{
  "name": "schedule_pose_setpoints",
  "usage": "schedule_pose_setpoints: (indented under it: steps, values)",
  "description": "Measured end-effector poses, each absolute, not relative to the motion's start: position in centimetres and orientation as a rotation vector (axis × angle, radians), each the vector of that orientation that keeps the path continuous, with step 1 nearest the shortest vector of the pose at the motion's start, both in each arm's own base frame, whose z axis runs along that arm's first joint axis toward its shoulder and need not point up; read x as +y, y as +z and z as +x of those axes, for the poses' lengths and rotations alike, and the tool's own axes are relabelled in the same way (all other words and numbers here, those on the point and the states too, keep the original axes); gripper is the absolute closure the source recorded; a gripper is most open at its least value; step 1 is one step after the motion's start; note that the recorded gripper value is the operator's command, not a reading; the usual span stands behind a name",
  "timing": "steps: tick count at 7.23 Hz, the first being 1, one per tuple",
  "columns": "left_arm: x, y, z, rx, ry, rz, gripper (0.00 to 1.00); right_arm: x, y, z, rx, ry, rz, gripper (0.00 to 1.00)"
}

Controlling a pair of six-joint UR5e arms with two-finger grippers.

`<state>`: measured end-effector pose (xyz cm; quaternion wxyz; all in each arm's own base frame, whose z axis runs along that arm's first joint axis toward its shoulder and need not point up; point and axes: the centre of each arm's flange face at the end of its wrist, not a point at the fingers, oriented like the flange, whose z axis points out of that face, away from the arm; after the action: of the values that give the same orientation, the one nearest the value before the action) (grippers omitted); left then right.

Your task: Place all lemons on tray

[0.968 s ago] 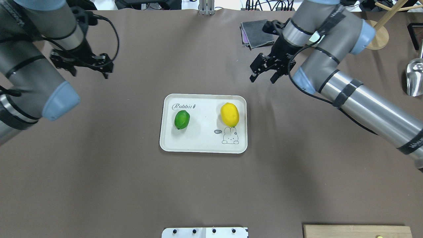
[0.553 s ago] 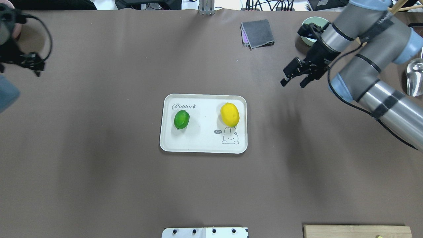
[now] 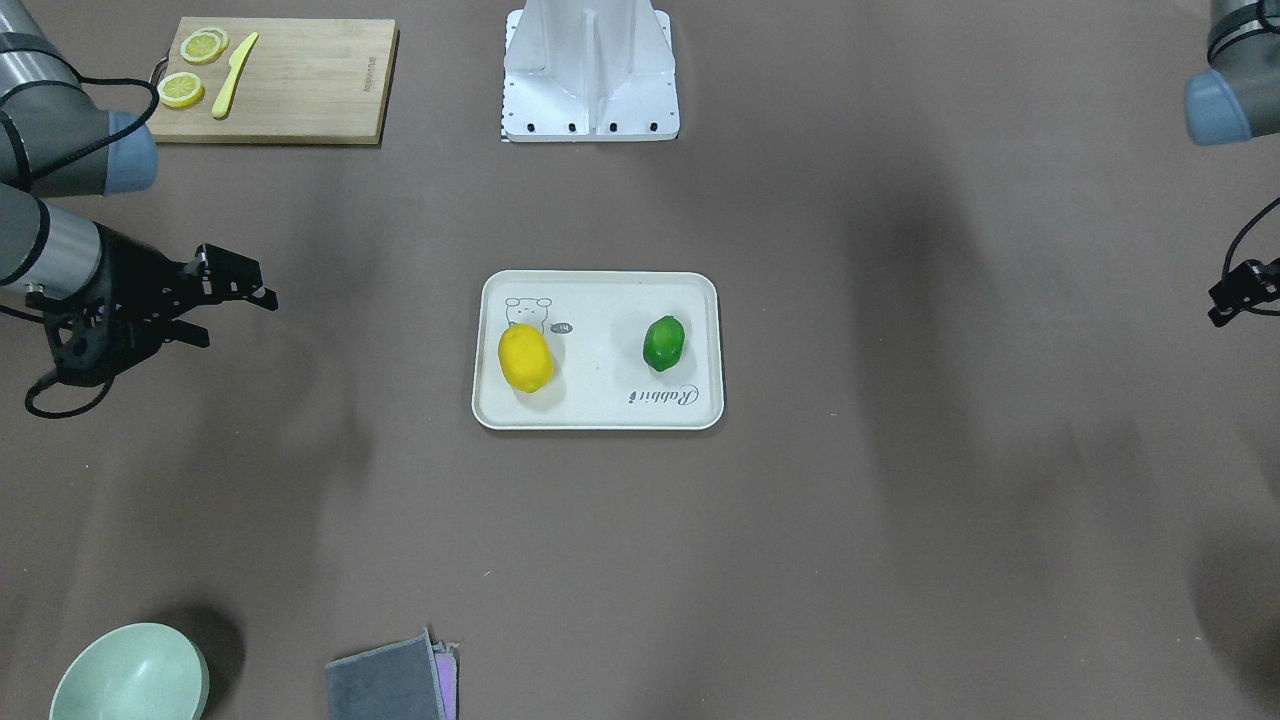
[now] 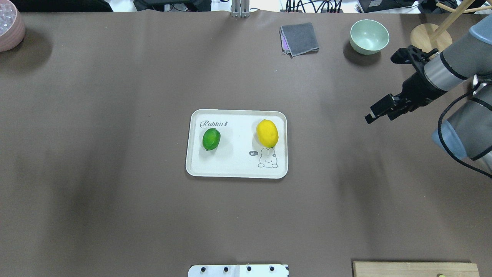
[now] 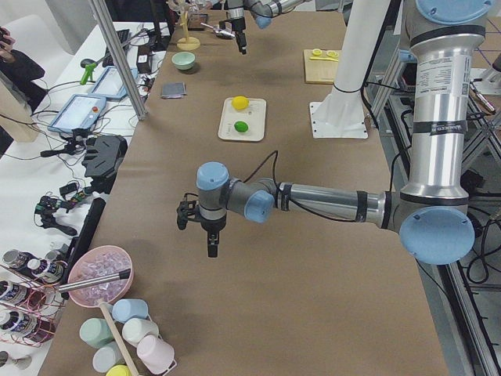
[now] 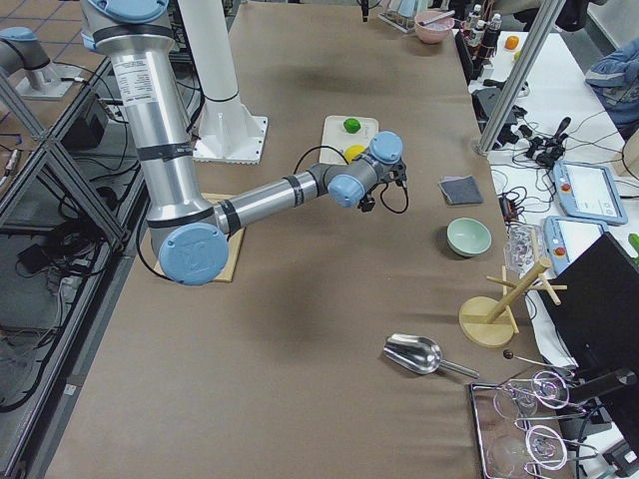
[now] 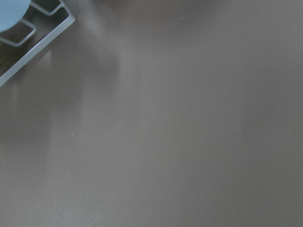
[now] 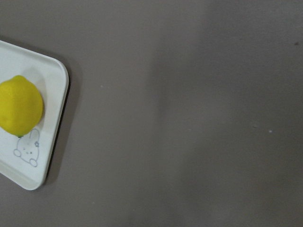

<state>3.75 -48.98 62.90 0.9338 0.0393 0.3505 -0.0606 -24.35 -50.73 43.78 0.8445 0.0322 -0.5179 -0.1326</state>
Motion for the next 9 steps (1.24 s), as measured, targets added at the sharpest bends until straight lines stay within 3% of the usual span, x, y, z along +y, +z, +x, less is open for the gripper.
schedule_pose_setpoints:
  steps: [4,5,9]
  values:
    - [-45.6,63.8,-3.1,0.803,-0.201,0.119,0.02,-51.1,53.3,-12.4,-0.865,-0.089,0.037,0.01]
    - [-45.7,63.3,-3.3,0.796,-0.213,0.1,0.02,-51.4,55.1,-9.1,-0.828,-0.077,0.01,0.05]
    - [-45.1,60.3,-3.5,0.771,-0.261,-0.011,0.02,-51.1,58.2,0.9,-0.785,0.028,-0.06,0.01]
